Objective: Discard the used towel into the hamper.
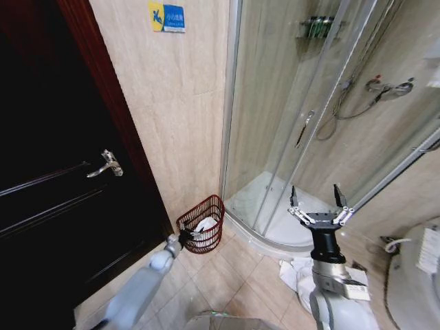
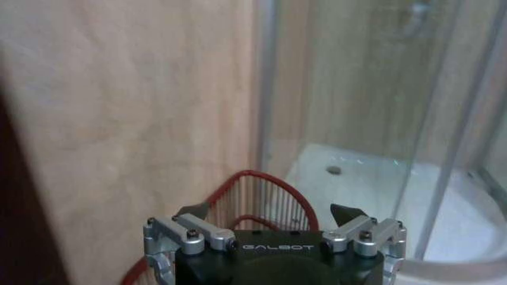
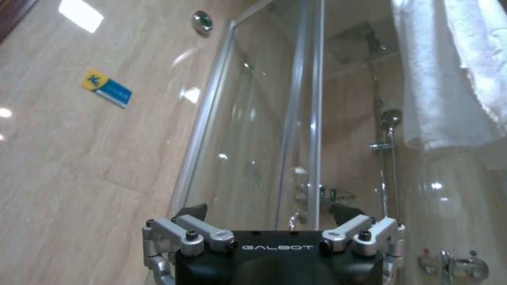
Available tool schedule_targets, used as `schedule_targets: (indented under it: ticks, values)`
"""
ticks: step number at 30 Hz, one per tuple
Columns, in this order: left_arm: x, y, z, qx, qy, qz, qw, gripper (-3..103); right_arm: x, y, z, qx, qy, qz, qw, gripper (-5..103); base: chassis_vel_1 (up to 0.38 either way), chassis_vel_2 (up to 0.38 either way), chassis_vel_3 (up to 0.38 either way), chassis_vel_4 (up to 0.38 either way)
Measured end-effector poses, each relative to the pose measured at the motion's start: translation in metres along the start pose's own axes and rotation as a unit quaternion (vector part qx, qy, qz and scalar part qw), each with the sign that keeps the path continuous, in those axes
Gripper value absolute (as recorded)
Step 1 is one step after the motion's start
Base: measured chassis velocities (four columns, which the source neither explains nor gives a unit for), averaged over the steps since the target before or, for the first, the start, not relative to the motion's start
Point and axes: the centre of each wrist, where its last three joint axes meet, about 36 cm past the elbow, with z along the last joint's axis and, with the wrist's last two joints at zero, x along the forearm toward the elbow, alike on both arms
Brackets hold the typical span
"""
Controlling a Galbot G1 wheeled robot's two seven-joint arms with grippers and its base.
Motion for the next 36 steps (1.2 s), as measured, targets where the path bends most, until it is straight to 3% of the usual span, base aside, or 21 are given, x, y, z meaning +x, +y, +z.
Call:
schedule_targets:
  ticks: [2,5,6,8,10,15,18,20,28,36]
  values:
    - [0.028,-0.009,-0.026,0.036,-0.016,-0.045,0.9982,100,-0.003,-0.004,-0.002,-0.015,0.007,0.013,1.000,100,0.000,0.000,0.000,0.000]
    - [0.048,-0.021,-0.050,0.049,-0.043,-0.069,0.9954,100,-0.005,-0.011,0.003,-0.026,0.018,0.026,0.999,100,0.000,0.000,0.000,0.000]
    - [0.063,-0.028,-0.064,0.049,-0.062,-0.080,0.9936,100,-0.008,-0.017,0.005,-0.032,0.025,0.035,0.999,100,0.000,0.000,0.000,0.000]
    - [0.069,-0.031,-0.069,0.048,-0.069,-0.083,0.9930,100,-0.009,-0.020,0.005,-0.035,0.027,0.038,0.998,100,0.000,0.000,0.000,0.000]
    - [0.098,-0.041,-0.085,0.043,-0.084,-0.099,0.9905,100,-0.013,-0.025,-0.001,-0.045,0.030,0.044,0.998,100,0.000,0.000,0.000,0.000]
    - [0.148,-0.053,-0.117,0.034,-0.103,-0.131,0.9855,100,-0.017,-0.016,-0.012,-0.064,0.029,0.032,0.997,100,0.000,0.000,0.000,0.000]
    - [0.157,-0.058,-0.132,0.034,-0.118,-0.134,0.9834,100,-0.019,-0.013,-0.014,-0.066,0.027,0.028,0.997,100,0.000,0.000,0.000,0.000]
    - [0.172,-0.070,-0.163,0.034,-0.140,-0.129,0.9811,100,-0.021,-0.012,-0.019,-0.065,0.024,0.022,0.997,100,0.000,0.000,0.000,0.000]
    - [0.196,-0.101,-0.213,0.048,-0.178,-0.105,0.9771,100,-0.017,-0.018,-0.016,-0.064,0.033,0.024,0.997,100,0.000,0.000,0.000,0.000]
    - [0.201,-0.122,-0.217,0.063,-0.201,-0.116,0.9707,100,-0.019,-0.015,-0.023,-0.071,0.026,0.019,0.997,100,0.000,0.000,0.000,0.000]
